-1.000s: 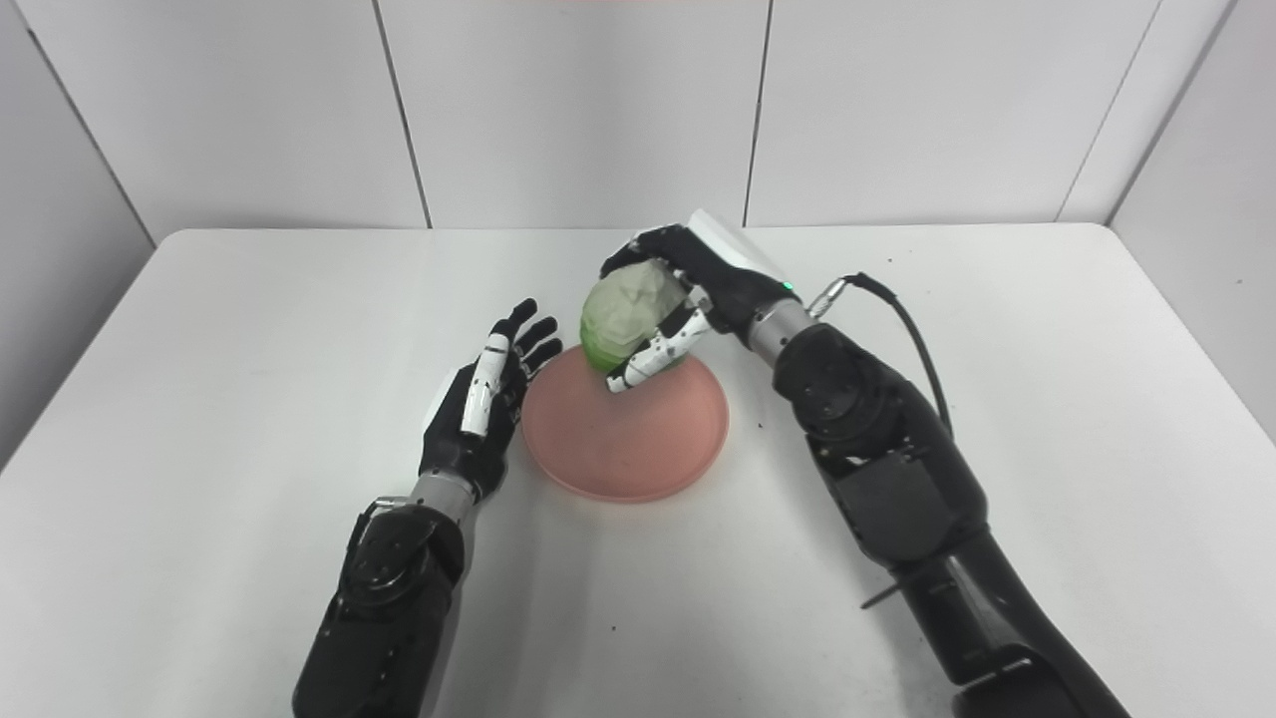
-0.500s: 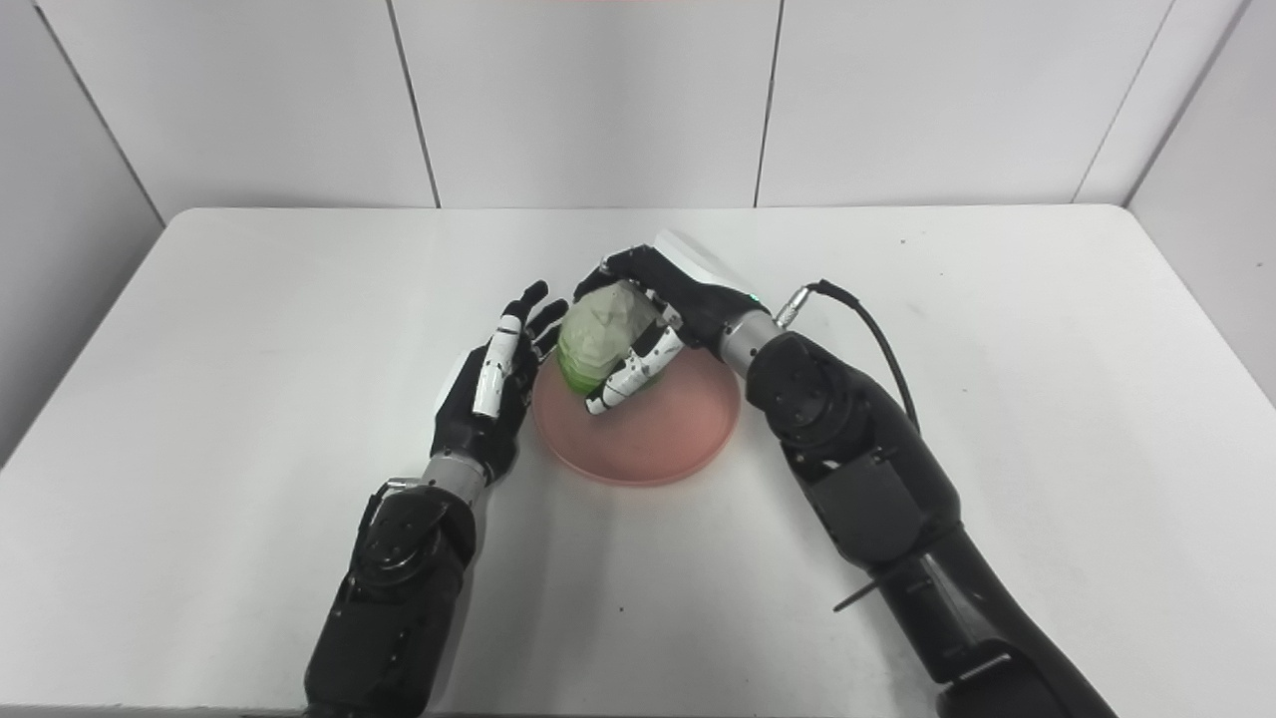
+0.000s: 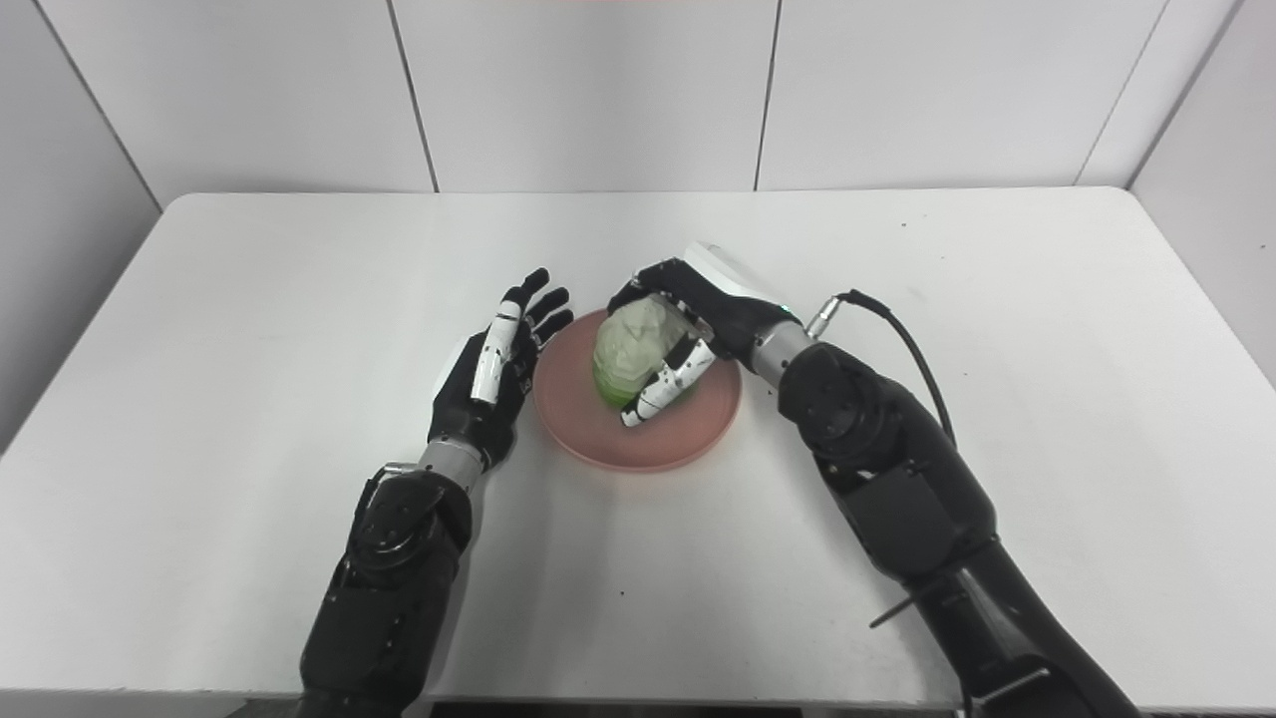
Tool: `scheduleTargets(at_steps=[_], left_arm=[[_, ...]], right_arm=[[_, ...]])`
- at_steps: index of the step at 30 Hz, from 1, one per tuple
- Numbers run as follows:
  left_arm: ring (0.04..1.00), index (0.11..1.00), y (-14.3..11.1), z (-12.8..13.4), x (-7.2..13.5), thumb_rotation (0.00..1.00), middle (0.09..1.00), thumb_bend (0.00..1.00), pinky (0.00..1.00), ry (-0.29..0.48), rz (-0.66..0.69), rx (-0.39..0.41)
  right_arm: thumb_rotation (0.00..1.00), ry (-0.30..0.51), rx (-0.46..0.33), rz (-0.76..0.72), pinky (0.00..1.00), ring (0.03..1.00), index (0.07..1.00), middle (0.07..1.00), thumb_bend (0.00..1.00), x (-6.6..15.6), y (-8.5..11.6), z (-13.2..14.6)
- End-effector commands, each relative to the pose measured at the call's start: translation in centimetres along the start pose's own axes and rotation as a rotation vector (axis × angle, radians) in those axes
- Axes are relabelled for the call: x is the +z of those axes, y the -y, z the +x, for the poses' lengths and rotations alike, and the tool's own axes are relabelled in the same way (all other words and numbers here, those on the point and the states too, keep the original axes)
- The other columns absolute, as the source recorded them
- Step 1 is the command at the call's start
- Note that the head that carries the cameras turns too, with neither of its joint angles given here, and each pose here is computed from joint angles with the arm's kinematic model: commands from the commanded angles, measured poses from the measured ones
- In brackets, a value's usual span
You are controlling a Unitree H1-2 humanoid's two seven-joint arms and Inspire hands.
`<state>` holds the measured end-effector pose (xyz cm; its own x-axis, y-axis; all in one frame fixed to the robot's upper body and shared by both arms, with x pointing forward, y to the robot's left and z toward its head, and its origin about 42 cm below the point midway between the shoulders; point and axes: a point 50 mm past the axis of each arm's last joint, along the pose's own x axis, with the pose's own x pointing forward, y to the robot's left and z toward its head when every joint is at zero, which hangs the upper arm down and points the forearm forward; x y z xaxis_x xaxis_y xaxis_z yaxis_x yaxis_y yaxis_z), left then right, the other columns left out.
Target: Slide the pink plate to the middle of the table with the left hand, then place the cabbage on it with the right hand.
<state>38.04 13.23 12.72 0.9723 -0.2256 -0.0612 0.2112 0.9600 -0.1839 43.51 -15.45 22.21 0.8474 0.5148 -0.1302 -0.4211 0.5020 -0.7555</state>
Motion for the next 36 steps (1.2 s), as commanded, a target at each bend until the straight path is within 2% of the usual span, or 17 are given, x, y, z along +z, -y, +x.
scheduleTargets(at_steps=[1, 18, 27, 28, 30, 32, 36], left_arm=[[0.909, 0.926, -0.4, -0.5, -1.1, 1.00, 0.918, 0.43, 0.90, -0.065, -0.011, 0.009], [0.914, 0.928, -0.4, -0.4, -1.3, 1.00, 0.923, 0.43, 0.90, -0.061, -0.006, 0.005], [0.913, 0.924, -0.4, -0.4, -1.4, 1.00, 0.921, 0.43, 0.91, -0.064, -0.008, 0.004], [0.911, 0.921, -0.4, -0.4, -1.4, 1.00, 0.920, 0.43, 0.90, -0.064, -0.008, 0.004], [0.910, 0.922, -0.4, -0.4, -1.4, 1.00, 0.919, 0.44, 0.90, -0.068, -0.006, 0.005], [0.911, 0.923, -0.3, -0.4, -1.4, 1.00, 0.919, 0.44, 0.90, -0.069, -0.005, 0.006], [0.912, 0.926, -0.3, -0.4, -1.3, 1.00, 0.918, 0.44, 0.91, -0.069, -0.002, 0.005]], right_arm=[[0.00, 0.092, -0.051, -0.041, 0.41, 0.403, 0.510, 0.494, 0.52, 1.5, 1.6, -0.1], [0.00, 0.094, -0.062, -0.051, 0.43, 0.410, 0.511, 0.495, 0.52, 0.0, -1.9, -0.6], [0.00, 0.097, -0.058, -0.063, 0.49, 0.416, 0.546, 0.503, 0.51, 0.0, -2.0, -0.9], [0.05, 0.100, -0.054, -0.081, 0.56, 0.577, 0.690, 0.649, 0.72, 0.1, -1.9, -0.9], [0.15, 0.097, -0.039, -0.110, 0.65, 0.732, 0.837, 0.794, 0.86, 0.3, -1.7, -0.9], [0.24, 0.090, -0.029, -0.127, 0.72, 0.820, 0.925, 0.887, 0.94, 0.5, -1.5, -0.9], [0.28, 0.096, -0.027, -0.137, 0.75, 0.866, 0.973, 0.938, 0.98, 0.8, -1.2, -1.1]])
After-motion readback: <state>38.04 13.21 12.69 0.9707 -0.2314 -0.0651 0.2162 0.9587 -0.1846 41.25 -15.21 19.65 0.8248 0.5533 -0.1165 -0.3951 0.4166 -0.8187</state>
